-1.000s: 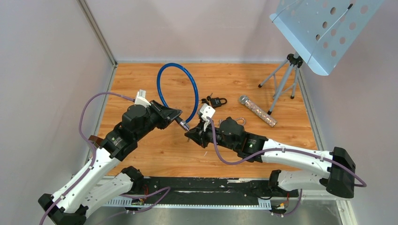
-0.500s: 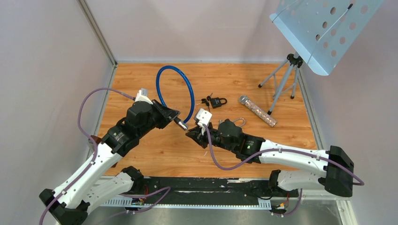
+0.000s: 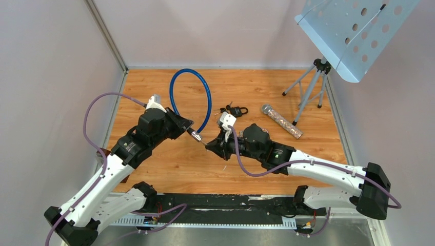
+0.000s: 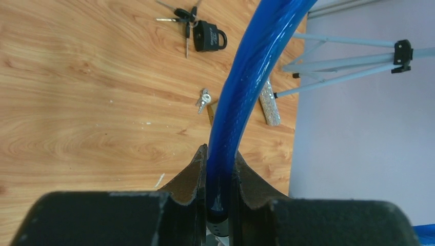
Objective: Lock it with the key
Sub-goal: Lock the lock, then place the key at the center of the board.
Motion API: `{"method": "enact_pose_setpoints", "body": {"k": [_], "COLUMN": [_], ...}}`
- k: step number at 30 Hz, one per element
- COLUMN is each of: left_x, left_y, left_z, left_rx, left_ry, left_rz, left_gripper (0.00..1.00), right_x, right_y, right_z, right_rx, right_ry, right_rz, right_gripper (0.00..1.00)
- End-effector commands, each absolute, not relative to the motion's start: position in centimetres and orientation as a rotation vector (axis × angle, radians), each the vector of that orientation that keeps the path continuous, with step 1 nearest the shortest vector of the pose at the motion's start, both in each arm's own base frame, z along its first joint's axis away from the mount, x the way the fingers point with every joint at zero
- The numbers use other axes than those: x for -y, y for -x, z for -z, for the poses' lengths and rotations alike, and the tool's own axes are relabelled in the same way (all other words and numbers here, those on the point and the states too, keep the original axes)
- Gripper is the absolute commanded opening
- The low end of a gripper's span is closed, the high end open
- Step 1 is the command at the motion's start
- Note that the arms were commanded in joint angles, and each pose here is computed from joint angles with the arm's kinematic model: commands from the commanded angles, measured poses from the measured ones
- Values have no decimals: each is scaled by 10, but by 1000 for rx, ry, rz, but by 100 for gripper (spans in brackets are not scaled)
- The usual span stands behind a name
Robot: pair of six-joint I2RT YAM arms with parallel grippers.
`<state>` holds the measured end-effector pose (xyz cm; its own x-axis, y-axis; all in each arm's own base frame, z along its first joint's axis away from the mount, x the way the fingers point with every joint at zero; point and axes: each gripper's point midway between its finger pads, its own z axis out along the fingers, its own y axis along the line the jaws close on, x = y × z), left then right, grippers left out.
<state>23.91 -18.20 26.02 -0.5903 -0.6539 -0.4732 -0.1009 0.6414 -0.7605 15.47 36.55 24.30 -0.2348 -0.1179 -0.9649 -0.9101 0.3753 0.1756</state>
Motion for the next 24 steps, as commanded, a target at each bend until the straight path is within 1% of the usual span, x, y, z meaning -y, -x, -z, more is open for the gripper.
{"method": "enact_pose_setpoints", "body": {"k": [1,5,10,13,17,20,23,24], "left_x": [142,139,143,144,138,136,137,138], "left_y": [-266,-266,-265,-263,-261,-262,-264,-265], "left_z": [-289,-297,-301,-302,-301,-287,-261,-243], "left_rx": [-1874,-1858,-1855,-1851,-1847,-1875,-1936,-1978], "left_ry": [649,645,615,606,609,608,604,607], "left_rz": [741,737,765,779,748,710,660,632], "left_gripper": [0,0,0,0,0,0,0,0], "right_x": [-366,-367,-373,-381,-387,-385,-380,-378], "right_y": [-132,-125,-121,-133,-152,-164,-167,-167], "right_z": [-226,-210,-218,-228,-220,-197,-182,-180], "right_rx": [-1771,-1781,-1760,-1746,-1807,-1897,-1962,-1973], "right_ry": [999,1051,1059,1003,899,782,675,643], "right_rz": [-1088,-1103,-1152,-1136,-1076,-1029,-1028,-1037], "right_gripper": [0,0,1,1,6,11,11,11]}}
